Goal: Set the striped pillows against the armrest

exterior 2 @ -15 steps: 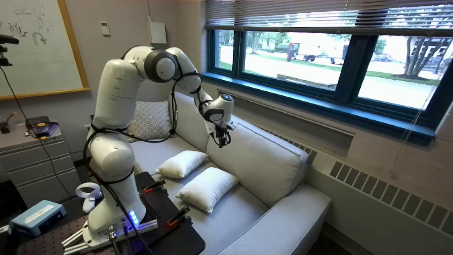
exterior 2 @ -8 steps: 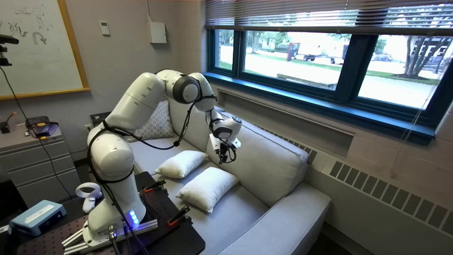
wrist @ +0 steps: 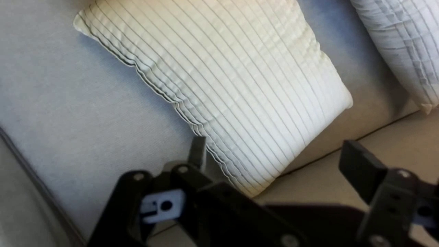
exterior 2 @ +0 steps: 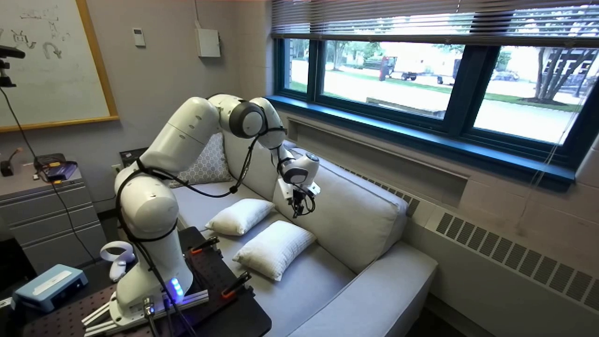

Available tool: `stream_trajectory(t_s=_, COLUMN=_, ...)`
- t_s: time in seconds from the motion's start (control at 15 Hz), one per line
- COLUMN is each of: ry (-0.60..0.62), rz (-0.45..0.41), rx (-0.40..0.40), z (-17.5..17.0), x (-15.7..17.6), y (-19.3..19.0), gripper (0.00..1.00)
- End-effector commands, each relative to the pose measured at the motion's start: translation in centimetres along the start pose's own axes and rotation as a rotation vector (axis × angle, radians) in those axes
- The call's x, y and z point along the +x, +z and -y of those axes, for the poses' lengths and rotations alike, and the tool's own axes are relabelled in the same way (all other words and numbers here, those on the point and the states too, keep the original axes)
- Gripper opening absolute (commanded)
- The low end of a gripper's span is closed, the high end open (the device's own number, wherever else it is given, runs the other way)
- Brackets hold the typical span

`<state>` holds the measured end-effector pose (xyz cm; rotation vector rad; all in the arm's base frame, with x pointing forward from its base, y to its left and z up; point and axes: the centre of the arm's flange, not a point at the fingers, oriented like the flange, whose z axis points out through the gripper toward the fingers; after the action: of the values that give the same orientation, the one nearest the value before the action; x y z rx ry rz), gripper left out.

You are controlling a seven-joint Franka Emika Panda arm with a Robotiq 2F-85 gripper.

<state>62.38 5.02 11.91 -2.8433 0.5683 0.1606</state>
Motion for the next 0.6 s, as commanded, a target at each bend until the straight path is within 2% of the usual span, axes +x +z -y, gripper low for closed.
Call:
stream_trajectory(t_s=0.0, ry=-0.058, rz=0.001, rx=0.006, z=1.1, x=3.8, y=3.5, gripper=1.00)
stream_trajectory(t_s=0.2, ry=-0.141, rz=0.057, rx=0.061, z=1.3, x=6.9, y=8.3, gripper=1.00)
stream_trajectory(t_s=0.53, ry=-0.270, rz=0.182, rx=0.091, z=-0.9, x=10.2, y=15.6, gripper=1.00)
